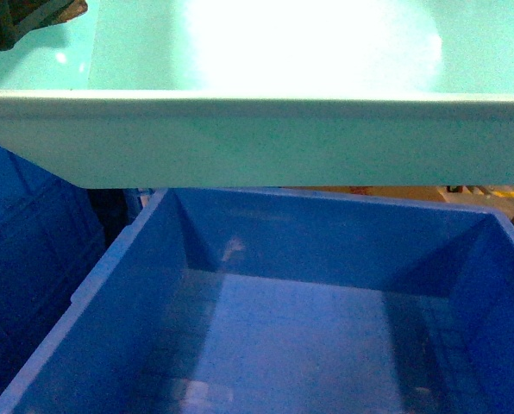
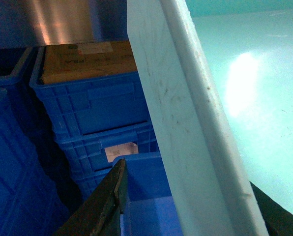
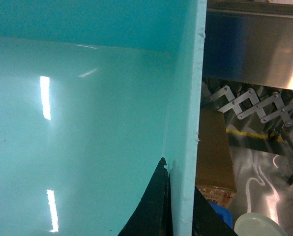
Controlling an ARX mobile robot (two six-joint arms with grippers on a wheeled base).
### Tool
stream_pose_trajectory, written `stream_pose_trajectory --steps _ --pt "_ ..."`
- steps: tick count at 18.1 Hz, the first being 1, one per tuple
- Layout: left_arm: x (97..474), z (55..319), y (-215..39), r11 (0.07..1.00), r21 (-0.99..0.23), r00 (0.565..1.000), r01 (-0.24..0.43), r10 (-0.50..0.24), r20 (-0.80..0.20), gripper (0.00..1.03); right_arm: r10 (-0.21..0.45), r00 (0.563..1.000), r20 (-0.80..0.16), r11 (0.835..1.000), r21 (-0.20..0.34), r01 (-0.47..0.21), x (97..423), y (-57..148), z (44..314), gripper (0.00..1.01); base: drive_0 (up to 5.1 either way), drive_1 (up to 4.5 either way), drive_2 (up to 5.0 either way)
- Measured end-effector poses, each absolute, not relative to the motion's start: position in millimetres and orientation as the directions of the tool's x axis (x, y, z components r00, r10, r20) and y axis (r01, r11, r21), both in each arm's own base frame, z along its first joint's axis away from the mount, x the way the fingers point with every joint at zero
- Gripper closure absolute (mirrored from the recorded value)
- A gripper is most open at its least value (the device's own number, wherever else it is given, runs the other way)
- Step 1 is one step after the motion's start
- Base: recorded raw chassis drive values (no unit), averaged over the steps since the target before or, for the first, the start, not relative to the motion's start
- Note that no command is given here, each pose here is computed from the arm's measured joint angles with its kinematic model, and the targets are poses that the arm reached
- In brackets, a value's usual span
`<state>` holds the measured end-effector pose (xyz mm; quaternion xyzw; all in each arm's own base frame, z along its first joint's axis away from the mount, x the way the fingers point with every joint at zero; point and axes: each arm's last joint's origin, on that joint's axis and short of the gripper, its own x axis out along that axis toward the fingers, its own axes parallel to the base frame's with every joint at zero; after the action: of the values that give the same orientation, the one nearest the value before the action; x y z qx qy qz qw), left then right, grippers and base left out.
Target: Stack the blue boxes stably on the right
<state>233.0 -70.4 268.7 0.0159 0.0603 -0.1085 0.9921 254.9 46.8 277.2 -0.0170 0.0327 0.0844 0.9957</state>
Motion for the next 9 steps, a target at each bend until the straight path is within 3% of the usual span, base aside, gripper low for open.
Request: stream_pose_trajectory --steps 4,9 --pt "245 264 -73 0.972 0.012 0.958 0.234 -0.228 -0.173 0.53 0.168 0.982 -0.087 0.984 -0.049 -0.173 257 44 273 0.99 0.0 0.0 0.0" --pt "258 231 -92 0.962 -0.031 0.876 0.271 -0.26 -0.407 0.54 0.158 0.94 -0.301 0.984 -0.033 -0.175 256 25 230 0.99 0.0 0.0 0.0"
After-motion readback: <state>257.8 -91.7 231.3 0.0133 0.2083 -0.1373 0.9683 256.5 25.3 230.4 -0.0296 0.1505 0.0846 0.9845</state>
